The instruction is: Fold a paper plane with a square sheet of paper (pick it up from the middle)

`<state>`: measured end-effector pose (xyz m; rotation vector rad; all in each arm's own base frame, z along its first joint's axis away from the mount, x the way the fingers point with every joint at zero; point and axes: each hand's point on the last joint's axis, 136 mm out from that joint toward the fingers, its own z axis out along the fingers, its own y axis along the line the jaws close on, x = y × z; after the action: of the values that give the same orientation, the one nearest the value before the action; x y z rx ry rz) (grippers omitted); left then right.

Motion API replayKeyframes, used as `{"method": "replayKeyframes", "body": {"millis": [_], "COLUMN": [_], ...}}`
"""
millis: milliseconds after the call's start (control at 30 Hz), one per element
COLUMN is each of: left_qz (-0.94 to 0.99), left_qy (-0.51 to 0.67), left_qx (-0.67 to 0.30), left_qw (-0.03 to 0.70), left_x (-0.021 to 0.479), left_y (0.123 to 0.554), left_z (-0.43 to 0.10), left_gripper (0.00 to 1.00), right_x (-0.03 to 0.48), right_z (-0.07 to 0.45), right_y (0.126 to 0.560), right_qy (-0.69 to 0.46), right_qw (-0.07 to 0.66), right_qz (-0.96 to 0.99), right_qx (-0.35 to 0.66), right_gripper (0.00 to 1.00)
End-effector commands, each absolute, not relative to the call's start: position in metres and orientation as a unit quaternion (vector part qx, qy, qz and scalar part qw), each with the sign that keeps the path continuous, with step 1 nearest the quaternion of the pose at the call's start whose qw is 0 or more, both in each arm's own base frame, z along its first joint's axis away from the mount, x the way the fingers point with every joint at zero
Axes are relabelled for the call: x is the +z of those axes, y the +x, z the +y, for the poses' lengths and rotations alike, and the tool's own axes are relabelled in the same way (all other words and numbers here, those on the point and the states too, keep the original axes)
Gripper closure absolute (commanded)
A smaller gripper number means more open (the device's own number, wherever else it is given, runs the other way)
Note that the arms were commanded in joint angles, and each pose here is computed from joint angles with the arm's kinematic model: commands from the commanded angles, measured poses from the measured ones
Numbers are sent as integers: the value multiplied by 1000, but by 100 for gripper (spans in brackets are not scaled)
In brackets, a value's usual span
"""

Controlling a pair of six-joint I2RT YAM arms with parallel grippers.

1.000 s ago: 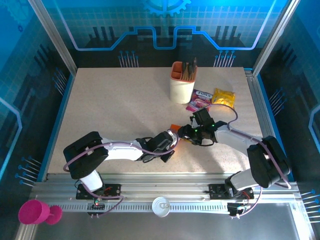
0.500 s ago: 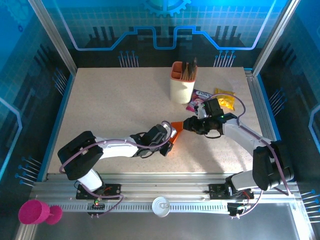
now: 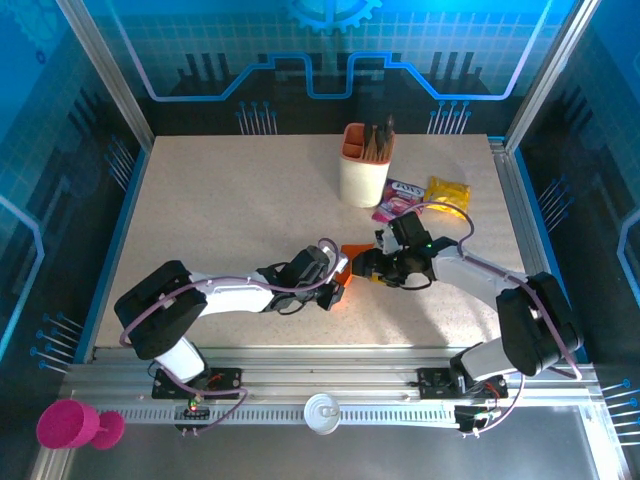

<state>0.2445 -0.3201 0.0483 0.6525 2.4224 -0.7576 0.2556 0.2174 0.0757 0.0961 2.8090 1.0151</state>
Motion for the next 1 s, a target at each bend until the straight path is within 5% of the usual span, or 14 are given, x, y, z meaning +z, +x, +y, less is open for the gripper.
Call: {"method": "replayKeyframes", "body": {"millis": [0,500,733,967], "left_qz": [890,889,891,892], "left_qy": [240,257,259,256], "left_qx": [-296,-287,-277,-259], "left_qw": [250,248,250,266], "left_x": [48,46,44,43], "left_y": [243,244,245,246], "left_z": [-326,-327,-323,-315], "left_gripper": [100,100,69,59], "right_x": [76,55,48,46], "right_z": [227,239,243,241], "right_y": [262,270,272,270], "right_qy": [40,69,75,77], "right_qw": [76,50,44,41], "right_qz": [936,933,929,930], "right_qx": [341,350,360,357], "right_gripper": [32,35,42,47]}}
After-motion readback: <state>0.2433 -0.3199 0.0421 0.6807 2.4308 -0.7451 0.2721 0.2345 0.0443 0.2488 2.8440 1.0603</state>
